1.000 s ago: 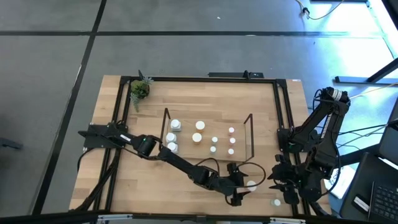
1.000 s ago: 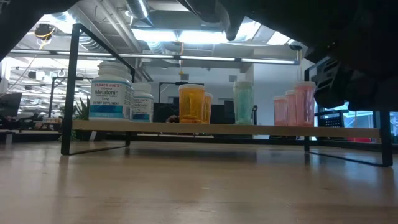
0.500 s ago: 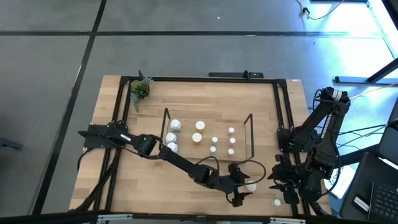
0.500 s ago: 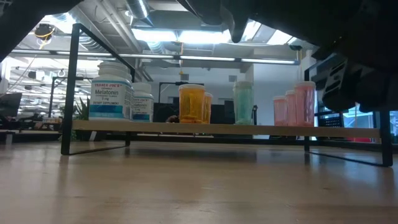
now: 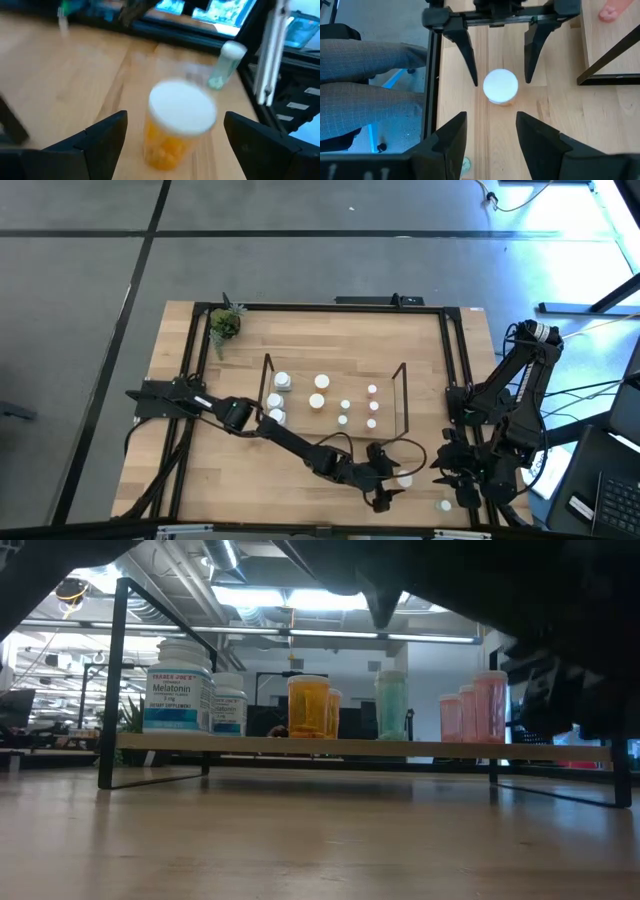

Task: Pick and place medicine bottles onto shelf by color
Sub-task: Put the orange pill bottle on the shelf aligned with the other orange pill bottle

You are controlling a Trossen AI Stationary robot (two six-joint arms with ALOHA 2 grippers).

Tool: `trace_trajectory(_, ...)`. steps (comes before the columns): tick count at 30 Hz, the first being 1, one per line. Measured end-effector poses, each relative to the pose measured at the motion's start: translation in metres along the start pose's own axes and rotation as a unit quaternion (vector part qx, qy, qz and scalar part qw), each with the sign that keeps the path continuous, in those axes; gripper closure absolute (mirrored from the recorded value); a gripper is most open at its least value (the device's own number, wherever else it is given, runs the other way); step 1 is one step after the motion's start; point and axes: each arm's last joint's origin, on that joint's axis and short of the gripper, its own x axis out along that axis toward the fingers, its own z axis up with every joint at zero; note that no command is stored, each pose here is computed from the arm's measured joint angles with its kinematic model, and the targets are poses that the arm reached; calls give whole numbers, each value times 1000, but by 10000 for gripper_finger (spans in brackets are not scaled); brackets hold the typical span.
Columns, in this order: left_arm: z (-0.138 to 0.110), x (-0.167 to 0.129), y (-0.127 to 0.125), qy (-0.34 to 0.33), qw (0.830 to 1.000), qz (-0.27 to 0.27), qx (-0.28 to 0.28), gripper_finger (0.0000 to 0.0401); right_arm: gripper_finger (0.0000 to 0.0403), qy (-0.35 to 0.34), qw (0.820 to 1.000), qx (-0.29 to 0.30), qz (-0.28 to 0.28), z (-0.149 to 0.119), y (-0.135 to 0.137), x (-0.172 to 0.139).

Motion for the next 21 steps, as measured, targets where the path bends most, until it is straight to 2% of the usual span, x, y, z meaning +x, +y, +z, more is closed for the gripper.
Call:
trace_trajectory(4, -5, 2, 2, 3, 999, 3, -38, 75, 230, 0, 1000, 0, 0, 0, 0, 0)
trace_trajectory(12, 1, 2, 2, -17, 998, -2, -62, 75, 231, 1, 1000, -1, -2, 0, 0, 0)
trace_trajectory(15, 0, 2, 1, -15, 999, -4, -35, 75, 231, 1, 1000, -1, -2, 0, 0, 0)
trace_trajectory(21, -2, -1, -5, -16, 998, -3, 68, 75, 231, 1, 1000, -2, -3, 0, -1, 0)
